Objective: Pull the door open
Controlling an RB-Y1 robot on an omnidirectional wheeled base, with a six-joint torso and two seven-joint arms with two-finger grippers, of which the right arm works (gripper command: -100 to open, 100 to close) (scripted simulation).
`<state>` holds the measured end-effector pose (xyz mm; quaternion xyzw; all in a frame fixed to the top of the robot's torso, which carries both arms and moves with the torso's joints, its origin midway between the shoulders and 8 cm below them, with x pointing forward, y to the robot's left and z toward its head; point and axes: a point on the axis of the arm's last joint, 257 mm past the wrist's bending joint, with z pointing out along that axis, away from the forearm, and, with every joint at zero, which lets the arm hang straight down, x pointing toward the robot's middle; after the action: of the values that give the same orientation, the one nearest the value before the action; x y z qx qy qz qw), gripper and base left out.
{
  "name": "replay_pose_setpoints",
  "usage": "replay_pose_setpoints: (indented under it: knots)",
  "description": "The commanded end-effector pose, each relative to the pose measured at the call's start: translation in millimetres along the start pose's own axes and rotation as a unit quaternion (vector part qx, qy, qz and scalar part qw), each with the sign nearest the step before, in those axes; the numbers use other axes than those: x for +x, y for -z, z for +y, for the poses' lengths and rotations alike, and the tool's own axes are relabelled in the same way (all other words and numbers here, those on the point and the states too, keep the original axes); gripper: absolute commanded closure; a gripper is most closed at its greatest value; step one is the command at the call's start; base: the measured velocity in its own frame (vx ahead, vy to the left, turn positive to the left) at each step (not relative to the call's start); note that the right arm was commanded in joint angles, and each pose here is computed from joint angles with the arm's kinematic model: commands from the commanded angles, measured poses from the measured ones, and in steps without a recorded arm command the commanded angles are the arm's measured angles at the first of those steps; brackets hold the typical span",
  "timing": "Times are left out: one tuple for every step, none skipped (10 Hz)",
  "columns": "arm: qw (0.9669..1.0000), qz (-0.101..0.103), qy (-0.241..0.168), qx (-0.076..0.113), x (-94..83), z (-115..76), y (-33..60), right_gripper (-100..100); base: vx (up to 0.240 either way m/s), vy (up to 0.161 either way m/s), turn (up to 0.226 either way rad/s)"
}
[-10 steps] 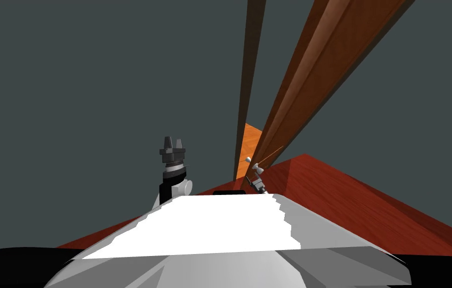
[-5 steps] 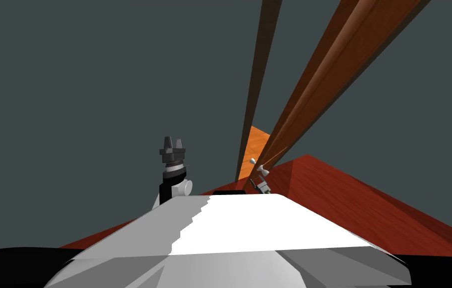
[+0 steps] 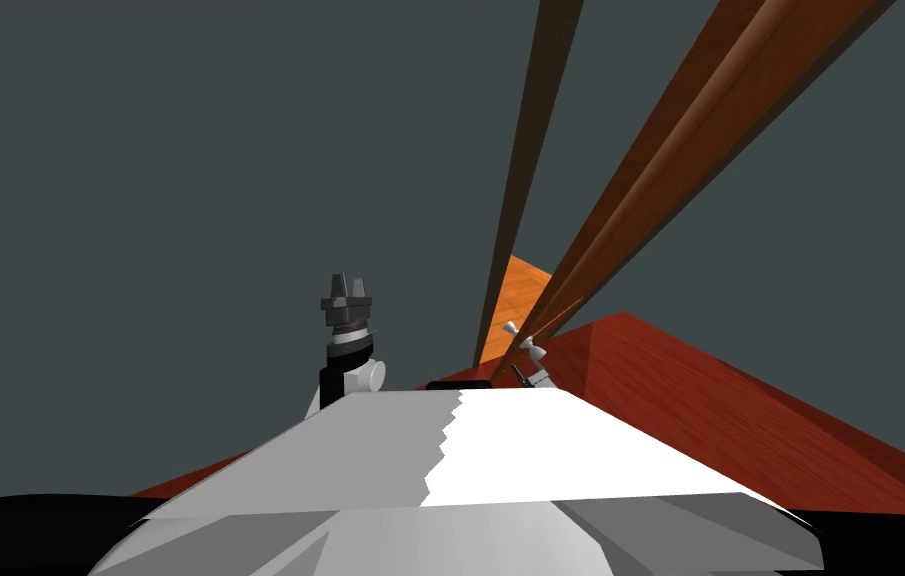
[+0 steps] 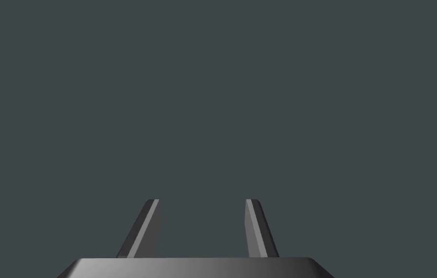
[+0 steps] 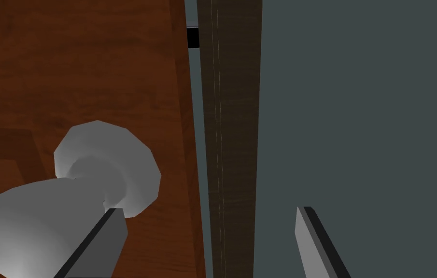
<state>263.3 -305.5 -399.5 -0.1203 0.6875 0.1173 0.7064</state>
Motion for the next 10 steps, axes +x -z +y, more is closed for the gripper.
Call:
replay_pose_setpoints:
  knots:
    - [1.0000, -0.003, 0.001, 0.002, -2.6, -6.3, 10.1, -100, 0.064, 0.029, 0.042]
    - [1.0000, -0.004, 0.002, 0.003, -3.6, -10.1, 14.7, -100, 0.047, 0.018, 0.041]
    - [1.0000, -0.004, 0.002, 0.003, -3.6, -10.1, 14.7, -100, 0.028, 0.013, 0.009]
    - [1.0000, -0.004, 0.002, 0.003, -3.6, -10.1, 14.7, -100, 0.006, 0.005, -0.010]
    - [1.0000, -0.004, 0.002, 0.003, -3.6, -10.1, 14.7, -100, 0.011, 0.007, -0.011]
    - [1.0000, -0.004, 0.002, 0.003, -3.6, -10.1, 14.7, -100, 0.009, 0.004, 0.004]
    - [1.0000, -0.004, 0.002, 0.003, -3.6, -10.1, 14.7, -100, 0.000, 0.000, 0.000]
    - [1.0000, -0.004, 0.002, 0.003, -3.6, -10.1, 14.7, -100, 0.000, 0.000, 0.000]
    - [1.0000, -0.004, 0.002, 0.003, -3.6, -10.1, 14.7, -100, 0.000, 0.000, 0.000]
    - [1.0000, -0.004, 0.002, 0.003, -3.6, -10.1, 14.7, -100, -0.010, -0.007, 0.010]
